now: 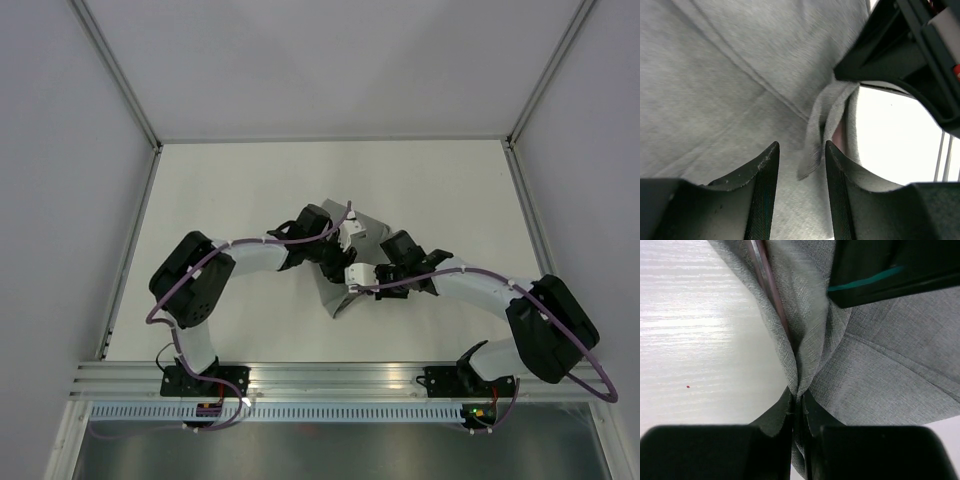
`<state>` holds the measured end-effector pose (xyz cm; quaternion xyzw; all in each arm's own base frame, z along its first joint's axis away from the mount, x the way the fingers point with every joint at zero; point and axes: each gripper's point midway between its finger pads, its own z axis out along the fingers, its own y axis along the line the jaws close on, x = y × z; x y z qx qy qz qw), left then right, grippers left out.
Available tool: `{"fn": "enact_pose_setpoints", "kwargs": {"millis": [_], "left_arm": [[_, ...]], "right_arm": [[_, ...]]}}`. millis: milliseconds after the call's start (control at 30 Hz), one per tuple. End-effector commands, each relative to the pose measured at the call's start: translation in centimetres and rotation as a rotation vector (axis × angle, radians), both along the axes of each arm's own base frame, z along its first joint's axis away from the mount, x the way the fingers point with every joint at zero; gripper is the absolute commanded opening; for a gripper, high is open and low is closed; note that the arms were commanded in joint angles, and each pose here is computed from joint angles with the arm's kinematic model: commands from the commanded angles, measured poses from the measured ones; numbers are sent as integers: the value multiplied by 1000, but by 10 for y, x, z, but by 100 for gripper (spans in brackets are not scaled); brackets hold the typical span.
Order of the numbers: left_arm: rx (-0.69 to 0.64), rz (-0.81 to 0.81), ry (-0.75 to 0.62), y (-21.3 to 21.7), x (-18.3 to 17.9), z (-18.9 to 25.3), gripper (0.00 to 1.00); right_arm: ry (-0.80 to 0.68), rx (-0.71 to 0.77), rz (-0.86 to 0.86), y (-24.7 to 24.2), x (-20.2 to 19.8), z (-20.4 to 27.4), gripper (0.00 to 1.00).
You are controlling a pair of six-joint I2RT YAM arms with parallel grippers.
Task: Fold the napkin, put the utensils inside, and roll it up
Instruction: Roll the napkin with the utensil
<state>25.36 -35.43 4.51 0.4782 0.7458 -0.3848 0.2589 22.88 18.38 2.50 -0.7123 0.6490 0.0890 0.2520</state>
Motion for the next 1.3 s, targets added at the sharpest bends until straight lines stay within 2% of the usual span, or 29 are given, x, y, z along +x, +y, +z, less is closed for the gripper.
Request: {"fn": "enact_pose_setpoints", "kwargs": {"millis": [0, 133, 200, 333, 367, 500, 633, 700, 733, 767, 833, 933, 1000, 1033, 1100, 1267], "left_arm": [[-72, 87, -93, -1, 23, 30, 47], [-87, 232, -162, 14, 48, 46, 47], [-79, 360, -219, 33, 66, 56, 48], [-122, 589, -328, 66, 92, 90, 48], [-164, 639, -370, 72, 96, 111, 48], [-254, 774, -465, 96, 97, 151, 44], [-366, 822, -564, 111, 87, 188, 43], [-406, 852, -637, 122, 81, 207, 44], [-423, 851, -661, 122, 76, 214, 44], [-408, 860, -696, 127, 73, 213, 44], [-465, 831, -767, 126, 60, 237, 46], [-464, 767, -866, 118, 40, 253, 48], [-414, 710, -947, 110, 33, 259, 50], [-344, 624, -979, 95, 24, 248, 50], [-301, 562, -997, 79, 17, 247, 50], [-117, 377, -999, 35, -1, 192, 52]], "right_arm": [[86, -24, -5, 0, -9, -1, 0], [132, -32, -4, 3, -10, -1, 1], [174, -52, -2, 5, -10, -2, 0], [228, -52, 1, 10, -8, -1, 0], [272, -62, -1, 8, -13, -5, 1], [352, -53, 13, 16, -4, 3, 0], [503, -84, 0, 10, -1, -1, 1], [528, -66, 3, 16, 11, 6, 1], [588, -90, -5, 10, 8, 0, 0], [587, -75, -3, 14, 17, 5, 0], [666, -76, -13, 9, 15, 0, 1], [740, -70, -27, 6, 22, 0, 0], [748, -70, -27, 8, 30, 1, 1], [786, -86, -34, 5, 27, -3, 0], [797, -86, -41, 7, 32, -3, 1], [886, -108, -56, 8, 27, -13, 0]]}}
